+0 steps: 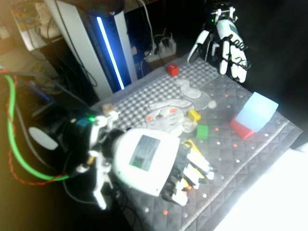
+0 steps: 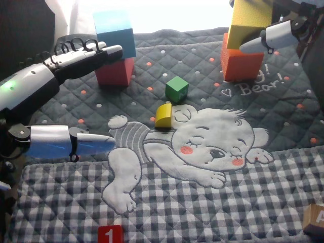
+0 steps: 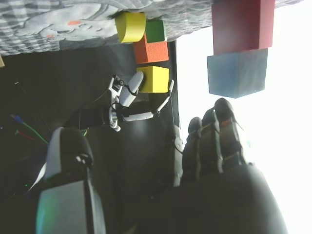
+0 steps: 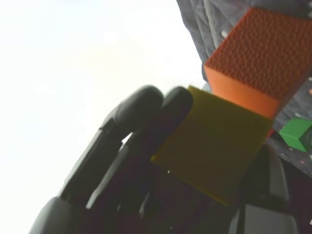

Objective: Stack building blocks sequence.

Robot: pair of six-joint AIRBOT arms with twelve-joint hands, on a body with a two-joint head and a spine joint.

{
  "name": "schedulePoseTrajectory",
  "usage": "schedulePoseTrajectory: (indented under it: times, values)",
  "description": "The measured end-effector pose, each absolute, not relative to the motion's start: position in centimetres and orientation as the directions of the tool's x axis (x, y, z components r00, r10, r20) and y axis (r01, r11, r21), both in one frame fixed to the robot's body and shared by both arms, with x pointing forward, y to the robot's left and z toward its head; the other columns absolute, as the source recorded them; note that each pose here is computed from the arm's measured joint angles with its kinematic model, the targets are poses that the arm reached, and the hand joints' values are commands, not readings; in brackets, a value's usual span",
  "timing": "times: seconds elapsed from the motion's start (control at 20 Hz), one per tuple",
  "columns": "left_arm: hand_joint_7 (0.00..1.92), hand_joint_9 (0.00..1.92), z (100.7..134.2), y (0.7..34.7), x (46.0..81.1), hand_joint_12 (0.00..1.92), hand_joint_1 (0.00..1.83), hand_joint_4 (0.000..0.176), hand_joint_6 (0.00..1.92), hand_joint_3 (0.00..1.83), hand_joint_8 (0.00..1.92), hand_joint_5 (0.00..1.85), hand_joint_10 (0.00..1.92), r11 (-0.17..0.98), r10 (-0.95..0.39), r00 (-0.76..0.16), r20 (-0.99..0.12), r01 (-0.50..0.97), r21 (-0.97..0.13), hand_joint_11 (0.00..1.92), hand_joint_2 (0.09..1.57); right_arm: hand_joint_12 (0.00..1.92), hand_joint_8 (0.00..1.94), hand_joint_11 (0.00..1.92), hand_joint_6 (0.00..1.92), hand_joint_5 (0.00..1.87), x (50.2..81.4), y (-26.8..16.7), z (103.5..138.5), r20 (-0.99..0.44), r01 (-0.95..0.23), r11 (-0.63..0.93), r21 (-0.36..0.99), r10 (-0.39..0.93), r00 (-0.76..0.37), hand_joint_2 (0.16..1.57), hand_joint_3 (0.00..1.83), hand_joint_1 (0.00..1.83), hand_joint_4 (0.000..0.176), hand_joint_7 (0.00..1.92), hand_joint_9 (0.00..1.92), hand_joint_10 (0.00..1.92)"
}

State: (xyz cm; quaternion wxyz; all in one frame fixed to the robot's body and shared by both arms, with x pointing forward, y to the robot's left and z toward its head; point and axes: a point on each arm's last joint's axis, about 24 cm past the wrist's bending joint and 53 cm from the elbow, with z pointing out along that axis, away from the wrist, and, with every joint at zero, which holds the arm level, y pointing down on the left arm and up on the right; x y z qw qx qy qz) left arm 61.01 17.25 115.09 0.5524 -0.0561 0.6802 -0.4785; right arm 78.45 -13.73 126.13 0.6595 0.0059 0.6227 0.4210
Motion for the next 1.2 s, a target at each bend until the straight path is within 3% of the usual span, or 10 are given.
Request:
schedulePoseTrajectory:
  times: [0.05,0.15,0.3,0.5,0.55,0.6,0.85,1.0,1.1,1.2]
  values:
    - [0.08,0.05,115.0,17.1,61.0,0.27,0.84,0.103,0.0,0.0,0.0,0.22,0.0,0.533,-0.607,-0.386,-0.694,0.449,-0.717,0.0,0.9,1.18,0.52,1.08,0.77,1.08,78.5,-13.7,126.1,-0.816,-0.548,0.645,0.533,0.563,-0.131,1.04,0.0,1.27,0.0,1.29,1.42,0.26]
    - [0.07,0.05,115.0,17.0,61.0,0.25,0.81,0.103,0.0,0.0,0.0,0.21,0.0,0.532,-0.604,-0.389,-0.696,0.453,-0.715,0.0,0.9,1.11,0.2,1.07,0.54,1.14,78.5,-13.7,126.1,-0.816,-0.548,0.645,0.533,0.562,-0.131,1.01,0.0,1.4,0.0,1.37,1.22,0.87]
    - [0.06,0.03,115.2,17.0,61.0,0.2,0.79,0.084,0.0,0.0,0.0,0.19,0.01,0.527,-0.61,-0.386,-0.692,0.455,-0.718,0.0,0.93,1.0,0.39,1.09,0.55,1.13,78.4,-13.2,125.9,-0.815,-0.55,0.641,0.536,0.562,-0.139,1.01,0.0,1.4,0.0,1.29,1.21,0.88]
    - [0.04,0.02,115.2,17.0,61.1,0.04,0.85,0.116,0.0,0.0,0.01,0.19,0.01,0.526,-0.612,-0.386,-0.69,0.453,-0.72,0.08,0.92,0.93,0.77,1.02,0.8,0.93,78.6,-13.1,125.5,-0.819,-0.542,0.647,0.536,0.555,-0.147,1.06,0.0,1.39,0.0,1.11,1.15,0.94]
    - [0.05,0.05,115.2,17.1,61.1,0.31,0.85,0.108,0.0,0.02,0.01,0.19,0.01,0.526,-0.612,-0.386,-0.691,0.453,-0.719,0.01,0.9,0.95,0.89,0.94,0.95,0.88,78.6,-13.2,125.3,-0.819,-0.538,0.649,0.538,0.555,-0.149,1.1,0.0,1.29,0.0,1.12,1.08,0.58]
    - [0.07,0.08,115.2,17.0,61.1,0.49,0.83,0.111,0.0,0.01,0.01,0.19,0.02,0.526,-0.611,-0.386,-0.691,0.454,-0.719,0.0,0.89,1.04,0.42,0.59,0.41,0.8,78.6,-13.3,125.1,-0.82,-0.535,0.652,0.538,0.552,-0.152,1.05,0.0,1.18,0.0,0.95,0.97,0.19]
    - [0.07,0.04,115.1,17.0,61.1,0.23,0.82,0.106,0.0,0.0,0.01,0.2,0.01,0.525,-0.612,-0.387,-0.69,0.453,-0.72,0.0,0.9,1.02,0.01,0.47,0.0,0.87,78.6,-13.3,125.1,-0.817,-0.533,0.65,0.542,0.555,-0.154,1.03,0.0,1.13,0.0,0.94,0.93,0.03]
    - [0.1,0.09,115.1,17.0,61.1,0.46,0.82,0.101,0.0,0.0,0.0,0.21,0.01,0.525,-0.612,-0.387,-0.69,0.454,-0.72,0.0,0.9,0.98,0.0,0.47,0.0,0.81,78.6,-13.3,125.1,-0.817,-0.533,0.65,0.542,0.555,-0.154,1.04,0.0,1.13,0.0,0.81,0.87,0.0]
    - [0.1,0.04,115.1,17.0,61.1,0.34,0.83,0.101,0.0,0.0,0.0,0.23,0.01,0.523,-0.614,-0.388,-0.687,0.453,-0.722,0.0,0.9,0.74,0.0,0.22,0.0,0.6,78.7,-13.3,125.0,-0.818,-0.53,0.651,0.542,0.554,-0.156,1.0,0.0,1.07,0.003,0.47,0.48,0.0]
    - [0.09,0.07,115.0,16.8,61.0,0.36,0.85,0.103,0.0,0.0,0.0,0.23,0.01,0.52,-0.615,-0.392,-0.684,0.451,-0.726,0.0,0.9,0.67,0.0,0.04,0.0,0.34,78.7,-13.3,124.6,-0.822,-0.527,0.656,0.54,0.547,-0.162,0.96,0.0,0.94,0.099,0.26,0.24,0.0]
